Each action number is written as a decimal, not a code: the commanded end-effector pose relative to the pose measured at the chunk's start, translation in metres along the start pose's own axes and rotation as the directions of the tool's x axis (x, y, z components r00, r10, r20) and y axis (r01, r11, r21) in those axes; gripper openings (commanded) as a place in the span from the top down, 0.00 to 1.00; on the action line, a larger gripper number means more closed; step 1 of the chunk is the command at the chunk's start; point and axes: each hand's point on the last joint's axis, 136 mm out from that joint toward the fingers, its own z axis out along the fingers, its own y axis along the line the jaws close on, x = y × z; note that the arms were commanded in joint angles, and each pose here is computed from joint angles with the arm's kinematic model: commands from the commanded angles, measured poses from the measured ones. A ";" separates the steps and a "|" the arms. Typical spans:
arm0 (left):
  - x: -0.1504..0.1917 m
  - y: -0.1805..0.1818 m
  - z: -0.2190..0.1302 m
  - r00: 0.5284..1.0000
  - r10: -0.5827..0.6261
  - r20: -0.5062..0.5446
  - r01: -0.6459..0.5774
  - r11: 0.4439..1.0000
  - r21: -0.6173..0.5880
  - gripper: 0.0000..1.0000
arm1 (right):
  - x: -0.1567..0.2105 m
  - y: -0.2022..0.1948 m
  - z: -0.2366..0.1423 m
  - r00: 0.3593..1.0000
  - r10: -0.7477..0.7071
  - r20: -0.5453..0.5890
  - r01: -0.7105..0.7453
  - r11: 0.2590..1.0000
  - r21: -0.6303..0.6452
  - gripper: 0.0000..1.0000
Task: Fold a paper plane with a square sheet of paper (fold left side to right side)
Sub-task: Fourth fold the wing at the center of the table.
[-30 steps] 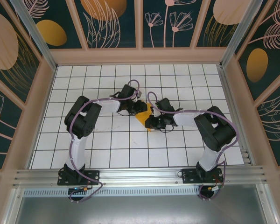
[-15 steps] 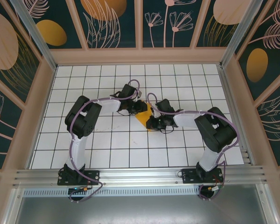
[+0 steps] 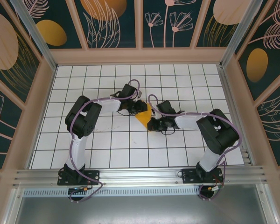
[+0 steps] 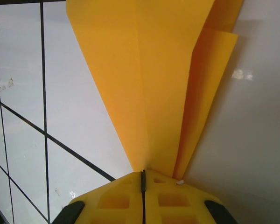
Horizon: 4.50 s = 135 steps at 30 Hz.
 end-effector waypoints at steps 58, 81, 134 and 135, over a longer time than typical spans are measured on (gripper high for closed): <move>-0.019 -0.032 -0.041 0.997 0.059 0.052 -0.058 0.998 -0.019 0.65 | 0.043 -0.071 0.013 0.977 0.186 -0.103 -0.155 0.955 0.254 0.95; 0.052 -0.032 -0.013 0.994 0.014 -0.112 0.004 0.988 0.154 0.82 | 0.037 -0.071 0.014 0.980 0.175 -0.094 -0.145 0.954 0.263 0.98; -0.095 0.031 0.020 0.996 -0.060 0.063 0.060 0.998 -0.003 0.77 | 0.052 -0.083 0.013 0.974 0.170 -0.147 -0.109 0.930 0.351 0.99; -0.098 0.031 0.021 0.996 -0.061 0.064 0.061 0.998 -0.004 0.76 | 0.052 -0.084 0.013 0.974 0.170 -0.148 -0.109 0.930 0.352 0.99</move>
